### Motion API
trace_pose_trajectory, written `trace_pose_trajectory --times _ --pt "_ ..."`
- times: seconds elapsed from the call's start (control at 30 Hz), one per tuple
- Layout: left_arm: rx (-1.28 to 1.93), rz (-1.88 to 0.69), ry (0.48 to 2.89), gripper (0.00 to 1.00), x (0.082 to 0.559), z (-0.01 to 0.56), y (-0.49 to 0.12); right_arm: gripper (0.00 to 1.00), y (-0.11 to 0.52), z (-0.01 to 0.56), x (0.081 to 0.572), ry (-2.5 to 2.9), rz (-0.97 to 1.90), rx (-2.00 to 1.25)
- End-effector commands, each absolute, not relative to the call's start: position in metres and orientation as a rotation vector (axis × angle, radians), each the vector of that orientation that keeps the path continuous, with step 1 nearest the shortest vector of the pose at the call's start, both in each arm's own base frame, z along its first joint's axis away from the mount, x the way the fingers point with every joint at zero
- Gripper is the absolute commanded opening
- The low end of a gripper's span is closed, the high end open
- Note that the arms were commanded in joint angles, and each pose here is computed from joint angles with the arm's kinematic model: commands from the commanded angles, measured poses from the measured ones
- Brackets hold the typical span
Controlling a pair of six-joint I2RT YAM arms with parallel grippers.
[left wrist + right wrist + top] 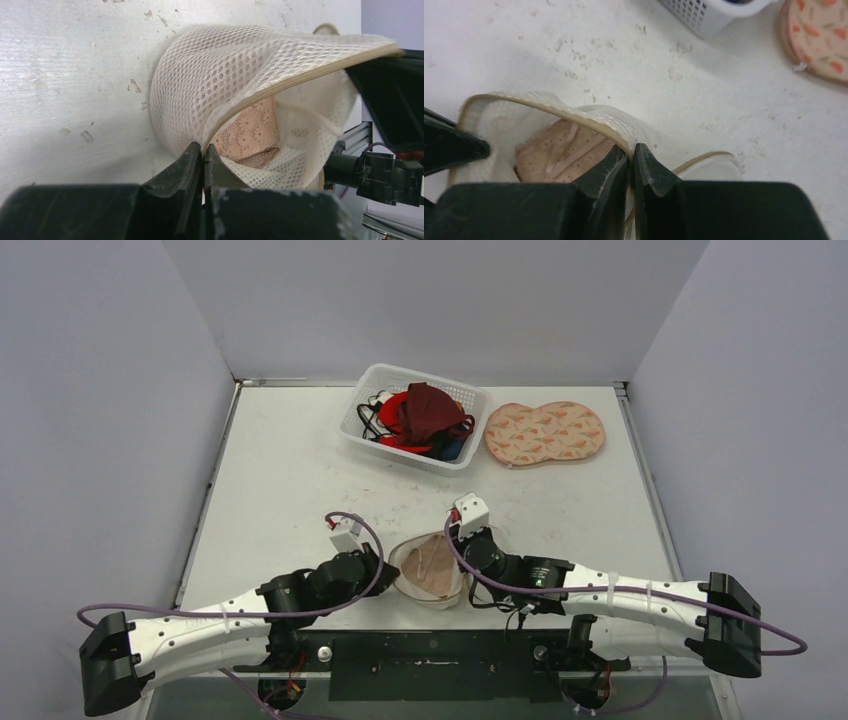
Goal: Unzip the laundry bag and remove the bra
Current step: Pick up the bra from the laundry bag.
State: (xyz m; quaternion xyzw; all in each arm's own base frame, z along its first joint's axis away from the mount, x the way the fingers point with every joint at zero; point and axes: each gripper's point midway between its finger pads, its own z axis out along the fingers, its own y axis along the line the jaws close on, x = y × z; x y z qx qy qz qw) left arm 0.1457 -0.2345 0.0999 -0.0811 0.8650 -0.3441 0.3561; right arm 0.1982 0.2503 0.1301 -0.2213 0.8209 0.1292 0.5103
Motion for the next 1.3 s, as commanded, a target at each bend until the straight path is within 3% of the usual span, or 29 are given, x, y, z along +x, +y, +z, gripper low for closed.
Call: trace_pose_trajectory --times 0.0,0.33,0.4,0.53,0.6,0.7,0.9,1.13,1.2,1.27 --pt "-0.234 -0.978 2.131 0.00 0.155 0.133 -0.247 0.09 0.249 0.188 0.204 1.818 0.109 -0.551" --pt "-0.332 -1.012 2.116 0.00 0.152 0.122 -0.254 0.13 0.248 0.149 0.208 1.869 -0.077 -0.598" --pt "-0.353 -1.001 2.112 0.00 0.152 0.121 -0.253 0.25 0.247 0.143 0.205 1.896 -0.043 -0.565" --pt "-0.378 -0.969 2.120 0.00 0.153 0.115 -0.255 0.60 0.243 0.147 0.199 1.937 0.076 -0.450" --pt "-0.379 -0.955 2.132 0.00 0.152 0.111 -0.258 0.70 0.239 0.153 0.196 1.953 0.133 -0.388" --pt "-0.380 -0.953 2.140 0.00 0.152 0.110 -0.261 0.76 0.238 0.157 0.185 1.986 0.261 -0.321" --pt "-0.407 -0.963 2.136 0.00 0.152 0.111 -0.262 0.79 0.244 0.126 0.162 2.124 0.402 -0.257" --pt "-0.401 -0.957 2.136 0.00 0.152 0.114 -0.261 0.78 0.249 0.092 0.162 2.200 0.324 -0.271" --pt "-0.401 -0.958 2.140 0.00 0.151 0.113 -0.260 0.76 0.245 0.085 0.166 2.210 0.270 -0.269" --pt "-0.398 -0.959 2.145 0.00 0.150 0.112 -0.259 0.67 0.238 0.077 0.171 2.222 0.209 -0.269"
